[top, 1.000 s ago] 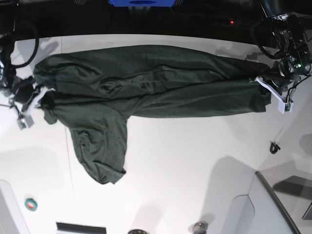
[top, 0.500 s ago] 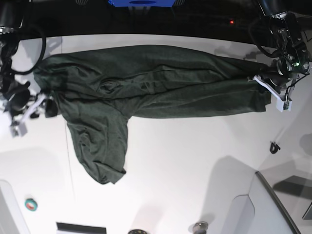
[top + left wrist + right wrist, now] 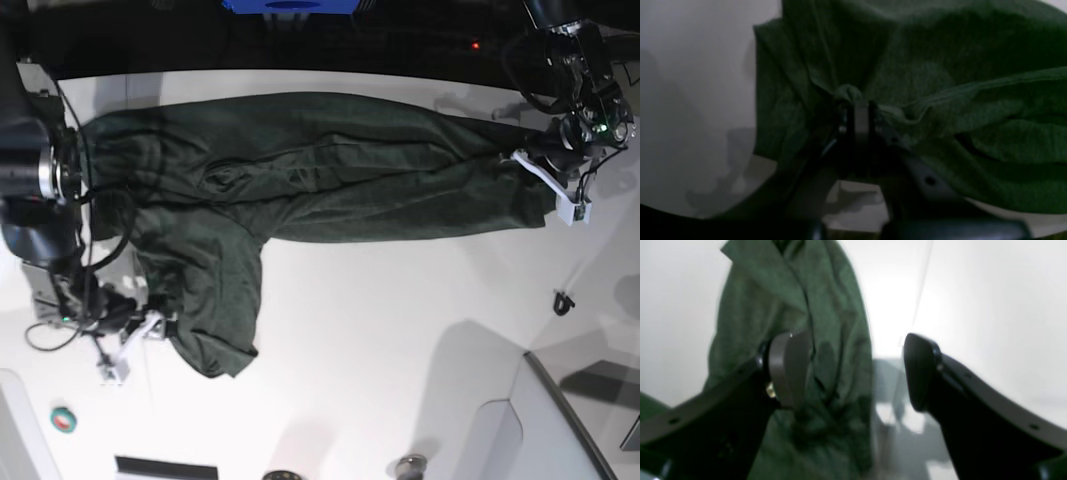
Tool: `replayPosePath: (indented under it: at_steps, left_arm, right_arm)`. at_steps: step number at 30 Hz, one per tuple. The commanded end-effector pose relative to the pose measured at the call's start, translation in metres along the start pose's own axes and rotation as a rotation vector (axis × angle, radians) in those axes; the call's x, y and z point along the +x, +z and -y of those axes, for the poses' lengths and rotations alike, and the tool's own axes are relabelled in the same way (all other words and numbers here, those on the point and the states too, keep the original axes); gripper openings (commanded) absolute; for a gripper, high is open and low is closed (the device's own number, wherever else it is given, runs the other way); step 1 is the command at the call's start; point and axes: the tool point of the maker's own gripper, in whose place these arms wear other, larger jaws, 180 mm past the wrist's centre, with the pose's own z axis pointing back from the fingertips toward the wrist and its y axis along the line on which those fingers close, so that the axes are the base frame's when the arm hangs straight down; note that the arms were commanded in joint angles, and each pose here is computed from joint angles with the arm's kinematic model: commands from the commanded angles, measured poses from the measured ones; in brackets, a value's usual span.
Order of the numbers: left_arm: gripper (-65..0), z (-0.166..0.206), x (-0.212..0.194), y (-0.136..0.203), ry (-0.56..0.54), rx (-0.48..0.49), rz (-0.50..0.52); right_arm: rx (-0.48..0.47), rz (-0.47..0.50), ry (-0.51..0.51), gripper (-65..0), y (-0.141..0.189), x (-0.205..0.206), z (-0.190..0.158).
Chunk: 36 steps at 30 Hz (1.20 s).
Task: Layout the t-shirt on the table in an organized manner, then fold the t-shirt properly
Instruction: 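Release the shirt with the right gripper and reach to the bunched sleeve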
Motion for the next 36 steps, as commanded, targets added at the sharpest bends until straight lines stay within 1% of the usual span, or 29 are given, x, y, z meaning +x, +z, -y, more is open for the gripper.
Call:
replayPosePath:
  at_steps: [1,4,7,12,13,14,15,16,17,18,19,20,22,26,29,32,36]
  left_arm:
    - [-65.0,-0.006,0.012,0.004,-0.007,0.014,0.038]
    - [-65.0,-0.006,0.013,0.005,-0.008,0.014,0.039]
    - [-65.0,-0.006,0.013,0.005,-0.008,0.014,0.039]
    - [-65.0,-0.006,0.013,0.004,-0.007,0.014,0.039]
    - [-65.0,-0.006,0.013,0.004,-0.007,0.014,0.039]
    - [-65.0,-0.006,0.013,0.004,-0.007,0.014,0.039]
    - [-65.0,-0.006,0.014,0.004,-0.007,0.013,0.041]
    - [-65.0,-0.006,0.015,0.004,-0.007,0.013,0.042]
    - [-65.0,-0.006,0.015,0.004,-0.007,0.013,0.042]
    - [-65.0,-0.006,0.015,0.004,-0.007,0.013,0.044]
    - [-65.0,-0.006,0.015,0.004,-0.007,0.013,0.044]
    - [-65.0,-0.006,0.015,0.004,-0.007,0.013,0.044]
    - [-65.0,-0.006,0.015,0.004,-0.007,0.013,0.044]
    - [-65.0,-0.006,0.015,0.004,-0.007,0.013,0.042]
    - [-65.0,-0.006,0.015,0.004,-0.008,0.014,0.042]
    - [-65.0,-0.007,0.015,0.005,-0.009,0.015,0.043]
    - [-65.0,-0.007,0.018,0.005,-0.01,0.016,0.047]
  right_arm:
    - [0.0,0.073,0.004,-22.8,0.004,0.031,0.002]
    - [-0.009,0.063,-0.008,-23.0,0.0,0.019,0.002]
    - [-0.067,0.027,-0.03,-23.0,-0.002,-0.009,0.014]
    - [-0.079,0.011,-0.042,-23.7,-0.003,-0.031,0.018]
    - [-0.079,0.007,-0.043,-26.4,-0.003,-0.033,0.018]
    - [-0.08,0.001,-0.044,-31.5,-0.003,-0.037,0.019]
    - [-0.078,-0.001,-0.045,-39.0,-0.003,-0.038,0.018]
    - [-0.078,-0.003,-0.047,-48.2,-0.003,-0.039,0.018]
    - [-0.077,-0.002,-0.048,-59.0,-0.004,-0.039,0.017]
    - [-0.076,0.001,-0.048,-65.0,-0.004,-0.038,0.017]
    - [-0.075,0.013,-0.041,-65.0,-0.003,-0.032,0.016]
    - [-0.072,0.027,-0.03,-63.5,-0.002,-0.025,0.015]
    - [-0.067,0.044,-0.006,-65.0,0.001,-0.01,0.012]
    - [-0.064,0.037,0.068,-65.0,0.011,0.003,0.005]
    - [-0.064,0.057,0.163,-65.0,0.03,0.012,-0.009]
    - [-0.064,0.084,0.267,-65.0,0.057,0.012,-0.031]
    - [-0.043,0.093,0.348,-65.0,0.088,-0.004,-0.067]
